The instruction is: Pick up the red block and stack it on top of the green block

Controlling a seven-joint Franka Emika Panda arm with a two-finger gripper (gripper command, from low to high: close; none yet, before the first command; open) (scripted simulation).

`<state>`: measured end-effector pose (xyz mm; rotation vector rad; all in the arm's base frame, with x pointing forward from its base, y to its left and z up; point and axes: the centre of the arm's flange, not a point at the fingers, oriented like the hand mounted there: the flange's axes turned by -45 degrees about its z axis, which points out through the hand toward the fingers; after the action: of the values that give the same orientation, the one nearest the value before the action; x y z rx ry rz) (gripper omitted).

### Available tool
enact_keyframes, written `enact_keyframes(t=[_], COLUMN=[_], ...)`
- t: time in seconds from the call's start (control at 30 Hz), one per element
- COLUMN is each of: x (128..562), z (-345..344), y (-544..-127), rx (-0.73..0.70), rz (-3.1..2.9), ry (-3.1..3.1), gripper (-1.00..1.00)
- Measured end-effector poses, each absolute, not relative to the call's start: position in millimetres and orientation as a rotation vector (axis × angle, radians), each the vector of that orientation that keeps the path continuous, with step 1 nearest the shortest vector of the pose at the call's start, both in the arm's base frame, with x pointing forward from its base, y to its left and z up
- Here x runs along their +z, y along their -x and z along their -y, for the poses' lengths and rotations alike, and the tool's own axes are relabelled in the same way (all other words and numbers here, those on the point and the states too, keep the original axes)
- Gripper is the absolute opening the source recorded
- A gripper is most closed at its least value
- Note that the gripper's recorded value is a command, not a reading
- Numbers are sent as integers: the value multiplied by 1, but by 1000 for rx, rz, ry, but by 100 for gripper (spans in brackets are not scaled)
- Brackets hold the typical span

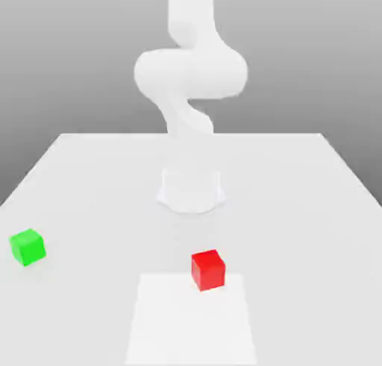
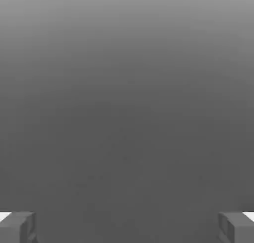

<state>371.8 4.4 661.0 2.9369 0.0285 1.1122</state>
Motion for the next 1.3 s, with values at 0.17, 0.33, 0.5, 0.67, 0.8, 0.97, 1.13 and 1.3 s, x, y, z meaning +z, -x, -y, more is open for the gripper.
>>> enact_keyframes(t=[0.17,0.33,0.5,0.67,0.8,0.97,1.13,1.3], x=[537,411,284,183,148,148,164,202], z=[-15,-24,-30,-32,-32,-32,-33,-32], y=[-408,-405,-361,-324,-320,-320,-321,-320], rx=[835,547,217,11,0,-1,0,-1], rz=[-151,-279,-425,-512,-518,-517,-518,-518], ry=[-3013,-3067,-3098,-3099,-3098,-3098,-3098,-3098], gripper=[0,0,0,0,-100,-100,-100,-100])
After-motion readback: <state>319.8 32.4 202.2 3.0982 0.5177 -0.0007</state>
